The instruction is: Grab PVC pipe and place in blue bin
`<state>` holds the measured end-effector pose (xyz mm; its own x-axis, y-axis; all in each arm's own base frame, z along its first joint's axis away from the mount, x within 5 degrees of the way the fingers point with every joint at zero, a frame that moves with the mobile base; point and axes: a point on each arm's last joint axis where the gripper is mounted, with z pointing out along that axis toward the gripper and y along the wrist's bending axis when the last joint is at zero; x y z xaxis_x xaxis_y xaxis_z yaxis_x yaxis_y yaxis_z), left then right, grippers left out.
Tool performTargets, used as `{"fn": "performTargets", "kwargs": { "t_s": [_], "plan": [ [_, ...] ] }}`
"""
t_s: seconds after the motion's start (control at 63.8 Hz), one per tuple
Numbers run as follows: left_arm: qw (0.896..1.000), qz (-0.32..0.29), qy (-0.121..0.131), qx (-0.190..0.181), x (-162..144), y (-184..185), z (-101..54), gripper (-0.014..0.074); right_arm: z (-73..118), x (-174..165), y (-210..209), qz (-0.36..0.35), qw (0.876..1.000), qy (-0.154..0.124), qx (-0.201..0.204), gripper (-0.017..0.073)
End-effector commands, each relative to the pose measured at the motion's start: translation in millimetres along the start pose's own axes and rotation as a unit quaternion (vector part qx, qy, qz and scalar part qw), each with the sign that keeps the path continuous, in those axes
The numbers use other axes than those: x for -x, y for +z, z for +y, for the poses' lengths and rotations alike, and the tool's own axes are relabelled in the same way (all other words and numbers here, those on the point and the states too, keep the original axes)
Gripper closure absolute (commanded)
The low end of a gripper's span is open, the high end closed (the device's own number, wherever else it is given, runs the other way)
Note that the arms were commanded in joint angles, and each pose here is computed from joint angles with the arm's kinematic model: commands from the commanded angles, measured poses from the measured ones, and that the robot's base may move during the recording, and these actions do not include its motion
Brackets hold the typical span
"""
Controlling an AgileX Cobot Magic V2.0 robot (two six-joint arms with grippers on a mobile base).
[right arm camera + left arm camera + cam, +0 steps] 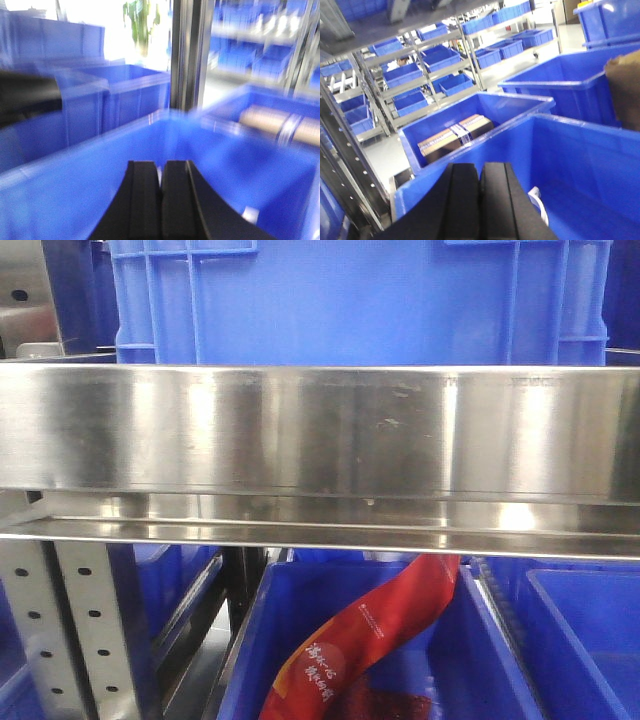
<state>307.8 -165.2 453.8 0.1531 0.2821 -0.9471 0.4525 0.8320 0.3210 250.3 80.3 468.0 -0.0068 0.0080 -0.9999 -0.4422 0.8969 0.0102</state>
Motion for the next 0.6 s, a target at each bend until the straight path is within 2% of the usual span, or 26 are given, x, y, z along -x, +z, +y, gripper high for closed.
{"fn": "performTargets", "kwargs": {
  "t_s": [0.0, 0.078, 0.251, 0.408, 0.58],
  "plan": [
    [1.0, -0.021, -0.013, 0.004, 16, -15, 4.1, 0.0704, 3.4, 7, -17, -0.017, 1.0, -0.012, -0.003, 0.0721],
    [1.0, -0.023, -0.021, 0.002, 23, -25, 5.9, 0.0704, 6.6, 10, -31, -0.028, 0.999, -0.015, -0.003, 0.0721],
    [1.0, -0.015, -0.022, -0.007, 34, -45, 7.9, 0.0704, 11.2, 7, -62, -0.051, 0.998, -0.017, -0.017, 0.0721],
    [1.0, -0.015, -0.023, -0.009, 42, -61, 10.3, 0.0704, 13.3, -7, -93, -0.075, 0.996, -0.012, -0.043, 0.0721],
    [0.999, -0.016, -0.027, -0.009, 41, -78, 9.8, 0.0704, 19.4, -21, -128, -0.098, 0.994, -0.014, -0.052, 0.0721]
  ]
}}
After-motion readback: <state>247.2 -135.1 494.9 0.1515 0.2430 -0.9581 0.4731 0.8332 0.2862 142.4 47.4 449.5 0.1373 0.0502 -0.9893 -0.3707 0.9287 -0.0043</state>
